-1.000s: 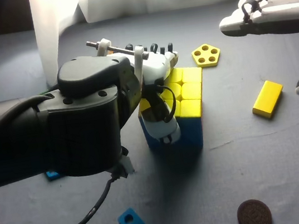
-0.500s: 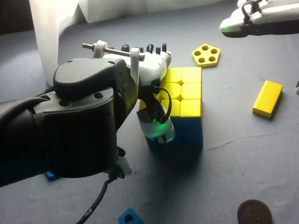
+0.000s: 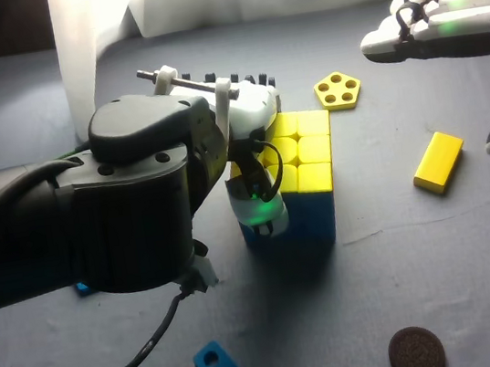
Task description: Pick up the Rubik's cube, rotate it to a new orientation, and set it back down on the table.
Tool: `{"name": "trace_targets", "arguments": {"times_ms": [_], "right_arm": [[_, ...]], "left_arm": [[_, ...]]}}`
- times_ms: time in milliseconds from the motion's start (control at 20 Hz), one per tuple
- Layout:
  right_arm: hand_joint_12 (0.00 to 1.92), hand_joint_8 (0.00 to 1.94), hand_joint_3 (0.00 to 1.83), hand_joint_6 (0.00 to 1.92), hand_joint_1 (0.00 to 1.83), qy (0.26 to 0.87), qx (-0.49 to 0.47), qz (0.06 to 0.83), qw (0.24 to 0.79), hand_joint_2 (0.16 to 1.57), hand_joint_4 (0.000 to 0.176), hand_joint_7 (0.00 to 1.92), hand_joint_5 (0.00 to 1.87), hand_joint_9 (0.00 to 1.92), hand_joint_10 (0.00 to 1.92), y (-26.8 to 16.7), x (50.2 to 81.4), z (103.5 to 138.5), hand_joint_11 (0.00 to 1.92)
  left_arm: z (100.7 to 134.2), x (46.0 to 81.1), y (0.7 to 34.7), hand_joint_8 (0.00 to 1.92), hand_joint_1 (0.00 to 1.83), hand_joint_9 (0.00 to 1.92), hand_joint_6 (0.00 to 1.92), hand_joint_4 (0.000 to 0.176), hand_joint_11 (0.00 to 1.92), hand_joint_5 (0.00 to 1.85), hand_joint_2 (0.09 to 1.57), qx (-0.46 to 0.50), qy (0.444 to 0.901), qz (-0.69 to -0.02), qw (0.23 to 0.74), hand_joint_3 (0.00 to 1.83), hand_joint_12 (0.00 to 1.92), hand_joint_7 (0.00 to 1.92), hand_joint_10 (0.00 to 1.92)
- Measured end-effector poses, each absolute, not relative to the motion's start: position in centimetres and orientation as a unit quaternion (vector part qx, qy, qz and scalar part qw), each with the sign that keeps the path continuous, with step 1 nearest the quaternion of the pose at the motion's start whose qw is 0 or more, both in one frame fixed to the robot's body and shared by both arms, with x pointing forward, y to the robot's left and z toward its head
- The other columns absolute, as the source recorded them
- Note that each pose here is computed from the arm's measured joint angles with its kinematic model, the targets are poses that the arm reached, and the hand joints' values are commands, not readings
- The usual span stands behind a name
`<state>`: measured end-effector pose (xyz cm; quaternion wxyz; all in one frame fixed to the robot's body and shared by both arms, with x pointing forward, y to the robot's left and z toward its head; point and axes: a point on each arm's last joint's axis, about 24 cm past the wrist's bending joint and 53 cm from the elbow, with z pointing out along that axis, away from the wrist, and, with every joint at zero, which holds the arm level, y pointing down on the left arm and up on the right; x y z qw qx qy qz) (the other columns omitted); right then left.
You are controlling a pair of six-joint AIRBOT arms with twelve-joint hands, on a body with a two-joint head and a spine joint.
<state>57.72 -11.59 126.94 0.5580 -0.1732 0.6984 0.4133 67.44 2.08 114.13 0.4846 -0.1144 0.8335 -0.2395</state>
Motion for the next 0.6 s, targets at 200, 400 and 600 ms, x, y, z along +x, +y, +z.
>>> {"name": "trace_targets", "arguments": {"times_ms": [200,400,600], "right_arm": [[0.45,0.0,0.0,0.01,0.49,0.698,-0.173,0.416,0.556,1.25,0.0,0.2,0.08,0.2,0.01,-11.5,57.6,126.9,0.0],[0.5,0.0,0.0,0.0,0.46,0.709,-0.14,0.429,0.541,1.25,0.0,0.2,0.07,0.21,0.01,-11.9,57.8,126.3,0.0],[0.33,0.0,0.0,0.0,0.47,0.699,-0.158,0.381,0.584,1.26,0.0,0.2,0.07,0.17,0.01,-13.0,58.0,124.5,0.0]], "left_arm": [[114.5,67.1,2.4,1.73,1.06,0.25,1.49,0.0,0.2,0.66,1.28,-0.118,0.835,-0.239,0.482,0.01,1.87,0.23,1.73],[115.1,66.3,3.5,1.79,1.04,0.19,1.55,0.0,0.16,0.62,1.31,-0.134,0.844,-0.223,0.469,0.0,1.91,0.17,1.79],[117.8,66.3,4.3,1.79,1.04,0.18,1.57,0.0,0.14,0.6,1.32,-0.139,0.837,-0.214,0.483,0.0,1.92,0.16,1.78]]}}
